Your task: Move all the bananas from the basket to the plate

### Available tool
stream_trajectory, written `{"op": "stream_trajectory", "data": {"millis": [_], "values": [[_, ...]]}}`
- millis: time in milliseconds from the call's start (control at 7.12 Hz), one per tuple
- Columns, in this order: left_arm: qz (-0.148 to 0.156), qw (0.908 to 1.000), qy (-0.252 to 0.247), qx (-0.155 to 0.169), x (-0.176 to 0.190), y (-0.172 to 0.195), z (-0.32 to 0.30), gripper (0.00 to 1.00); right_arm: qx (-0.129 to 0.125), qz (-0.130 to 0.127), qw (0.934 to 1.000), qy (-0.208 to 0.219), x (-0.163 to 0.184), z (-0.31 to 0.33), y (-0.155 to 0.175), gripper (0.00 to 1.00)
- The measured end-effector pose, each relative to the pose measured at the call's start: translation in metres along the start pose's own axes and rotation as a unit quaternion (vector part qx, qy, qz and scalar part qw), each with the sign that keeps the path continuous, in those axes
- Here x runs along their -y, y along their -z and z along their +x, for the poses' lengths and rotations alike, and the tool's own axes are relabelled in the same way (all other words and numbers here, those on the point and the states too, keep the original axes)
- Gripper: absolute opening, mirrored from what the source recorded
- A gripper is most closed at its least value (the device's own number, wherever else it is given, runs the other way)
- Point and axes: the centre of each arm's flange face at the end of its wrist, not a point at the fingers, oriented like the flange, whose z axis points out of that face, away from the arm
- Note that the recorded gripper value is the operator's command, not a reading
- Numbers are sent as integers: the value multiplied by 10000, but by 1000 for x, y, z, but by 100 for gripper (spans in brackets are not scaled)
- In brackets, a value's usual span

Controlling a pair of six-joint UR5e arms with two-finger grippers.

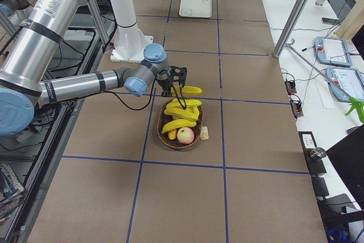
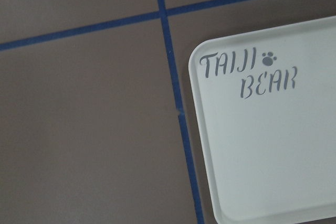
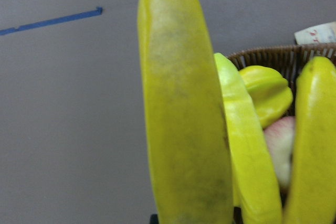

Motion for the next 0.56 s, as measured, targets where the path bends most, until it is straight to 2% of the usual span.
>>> {"op": "stream_trajectory", "data": {"millis": [281,561], "values": [[273,9993,-263,-31,30,18,16,100,366,12,9990,245,28,-52,-32,7],[262,9976,-485,-428,40,8,38,100,748,-135,9967,290,35,-117,-63,8]]}}
